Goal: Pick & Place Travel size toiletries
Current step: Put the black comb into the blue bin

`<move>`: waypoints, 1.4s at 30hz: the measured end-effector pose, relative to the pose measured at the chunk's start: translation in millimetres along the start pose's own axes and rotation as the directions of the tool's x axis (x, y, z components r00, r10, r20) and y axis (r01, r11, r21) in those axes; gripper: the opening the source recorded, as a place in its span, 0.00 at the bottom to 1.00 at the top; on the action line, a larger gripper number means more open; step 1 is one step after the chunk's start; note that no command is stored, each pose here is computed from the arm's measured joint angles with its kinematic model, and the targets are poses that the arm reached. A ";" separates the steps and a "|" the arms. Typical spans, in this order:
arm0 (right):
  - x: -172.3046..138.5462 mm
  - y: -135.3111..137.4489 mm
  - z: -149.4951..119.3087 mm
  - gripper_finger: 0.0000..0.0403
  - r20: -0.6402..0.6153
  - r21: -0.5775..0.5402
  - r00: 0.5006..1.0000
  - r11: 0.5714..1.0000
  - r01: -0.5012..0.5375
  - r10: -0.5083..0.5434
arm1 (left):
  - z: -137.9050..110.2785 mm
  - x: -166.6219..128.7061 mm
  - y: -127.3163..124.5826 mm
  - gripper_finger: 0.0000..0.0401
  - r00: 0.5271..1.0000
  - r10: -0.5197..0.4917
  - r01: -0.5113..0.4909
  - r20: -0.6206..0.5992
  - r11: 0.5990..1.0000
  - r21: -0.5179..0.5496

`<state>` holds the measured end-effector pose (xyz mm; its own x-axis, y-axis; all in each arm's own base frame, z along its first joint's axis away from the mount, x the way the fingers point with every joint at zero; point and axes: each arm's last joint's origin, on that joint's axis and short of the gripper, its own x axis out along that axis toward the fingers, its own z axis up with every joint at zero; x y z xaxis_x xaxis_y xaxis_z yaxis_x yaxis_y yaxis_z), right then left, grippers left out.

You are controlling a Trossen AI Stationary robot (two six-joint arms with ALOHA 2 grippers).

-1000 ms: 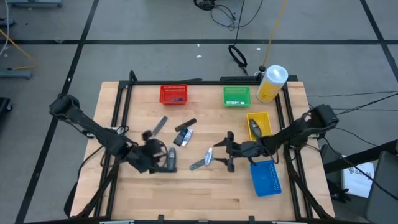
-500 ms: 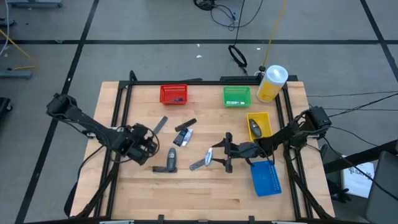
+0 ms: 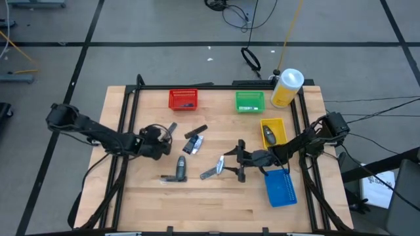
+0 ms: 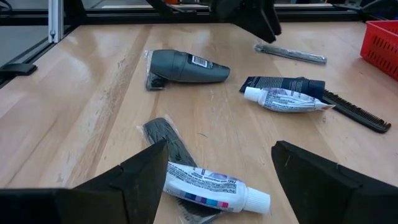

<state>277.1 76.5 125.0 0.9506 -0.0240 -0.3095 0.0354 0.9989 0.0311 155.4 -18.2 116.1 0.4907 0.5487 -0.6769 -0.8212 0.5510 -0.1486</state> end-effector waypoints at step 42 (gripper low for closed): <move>0.1 -0.1 -0.4 0.69 -0.006 0.000 1.000 1.000 0.002 -0.002 | 0.1 29.6 -20.9 0.01 0.998 -0.023 0.039 -0.054 0.943 0.330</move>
<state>277.1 76.5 124.5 0.9488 -0.0258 -0.3148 0.0372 0.9989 0.0301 187.1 -13.4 99.3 0.4926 0.5010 -0.7115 -0.6592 0.7486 0.0707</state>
